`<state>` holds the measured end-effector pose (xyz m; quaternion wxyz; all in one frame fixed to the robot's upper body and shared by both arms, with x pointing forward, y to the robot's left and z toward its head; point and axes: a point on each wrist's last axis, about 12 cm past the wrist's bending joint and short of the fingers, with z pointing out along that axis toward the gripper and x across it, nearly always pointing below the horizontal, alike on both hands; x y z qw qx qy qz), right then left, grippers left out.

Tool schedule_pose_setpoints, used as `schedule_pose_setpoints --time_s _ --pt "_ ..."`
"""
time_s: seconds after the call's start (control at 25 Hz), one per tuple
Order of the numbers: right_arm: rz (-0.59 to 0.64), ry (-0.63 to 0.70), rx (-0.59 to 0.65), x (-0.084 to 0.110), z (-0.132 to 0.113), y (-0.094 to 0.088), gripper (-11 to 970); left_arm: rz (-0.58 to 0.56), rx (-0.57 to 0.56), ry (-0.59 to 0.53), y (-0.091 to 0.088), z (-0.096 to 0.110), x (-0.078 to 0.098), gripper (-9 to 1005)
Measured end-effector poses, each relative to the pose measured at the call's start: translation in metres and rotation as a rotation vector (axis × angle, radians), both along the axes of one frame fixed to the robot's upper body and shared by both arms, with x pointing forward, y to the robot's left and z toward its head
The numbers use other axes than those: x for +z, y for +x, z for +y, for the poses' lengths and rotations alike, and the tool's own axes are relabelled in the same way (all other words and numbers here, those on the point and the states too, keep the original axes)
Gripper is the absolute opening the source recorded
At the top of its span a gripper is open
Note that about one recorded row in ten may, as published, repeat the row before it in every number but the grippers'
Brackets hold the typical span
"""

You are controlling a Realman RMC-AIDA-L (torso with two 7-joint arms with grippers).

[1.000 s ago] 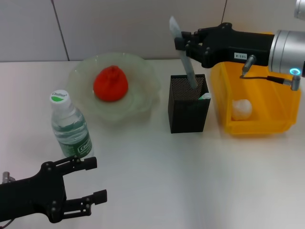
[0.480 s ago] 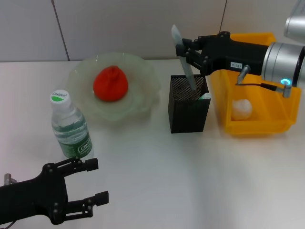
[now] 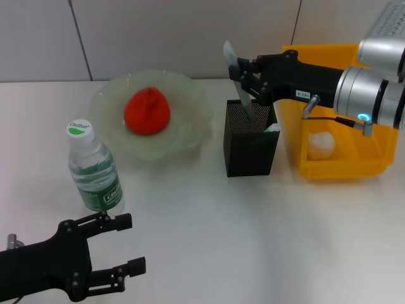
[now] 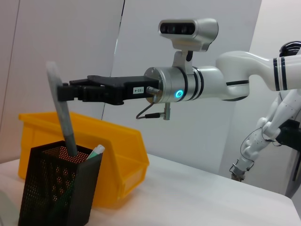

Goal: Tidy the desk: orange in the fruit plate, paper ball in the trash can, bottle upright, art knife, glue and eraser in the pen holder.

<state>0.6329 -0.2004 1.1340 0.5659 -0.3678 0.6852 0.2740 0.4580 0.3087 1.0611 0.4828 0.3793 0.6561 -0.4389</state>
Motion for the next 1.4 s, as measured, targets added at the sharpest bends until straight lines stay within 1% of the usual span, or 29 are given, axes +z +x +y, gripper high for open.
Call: schedule_pose_setpoints --time_s 0.48,0.64,0.8,0.84,0.96,1.0,1.04,1.08,1.12,1.2,1.24,1.28,1.32,1.4 --pt "0.023 -0.015 -0.029 -0.014 0.000 -0.001 197 0.003 0.003 -0.002 -0.001 0.000 -0.001 816" --pt "0.030 0.011 -0.048 -0.016 -0.006 -0.005 204 0.003 0.002 -0.002 -0.001 0.000 -0.001 815" --pt "0.015 0.055 -0.052 -0.012 -0.013 -0.009 387 0.002 0.003 -0.003 -0.001 0.000 -0.001 815" --pt "0.000 0.086 -0.032 -0.007 -0.019 -0.016 433 0.001 0.004 -0.005 -0.001 0.000 0.000 815" --pt "-0.022 0.137 0.007 0.000 -0.031 -0.031 529 0.005 0.004 -0.006 -0.001 0.001 0.000 815" --pt "-0.022 0.137 0.007 0.000 -0.031 -0.031 561 0.005 0.004 -0.006 -0.001 0.001 0.000 815" --pt "-0.032 0.173 0.058 0.004 -0.040 -0.048 593 0.010 0.005 -0.004 0.000 0.003 0.001 815" --pt "-0.032 0.173 0.058 0.004 -0.040 -0.048 625 0.010 0.005 -0.004 0.000 0.003 0.001 815" --pt "-0.034 0.186 0.087 0.004 -0.044 -0.058 657 0.012 0.004 -0.004 0.000 0.004 0.002 815" --pt "-0.044 0.205 0.135 0.004 -0.054 -0.076 666 0.013 -0.002 -0.003 -0.001 0.004 0.002 816" --pt "-0.042 0.218 0.171 0.002 -0.066 -0.095 671 0.012 -0.008 -0.002 -0.001 0.004 0.002 816" --pt "-0.042 0.218 0.171 0.002 -0.066 -0.095 675 0.011 -0.016 -0.003 -0.001 0.004 0.003 816" --pt "-0.036 0.217 0.188 0.000 -0.072 -0.104 680 0.012 -0.020 -0.004 -0.001 0.004 0.003 815" --pt "-0.006 0.192 0.224 -0.005 -0.080 -0.117 680 0.012 -0.020 -0.004 -0.001 0.004 0.003 815"
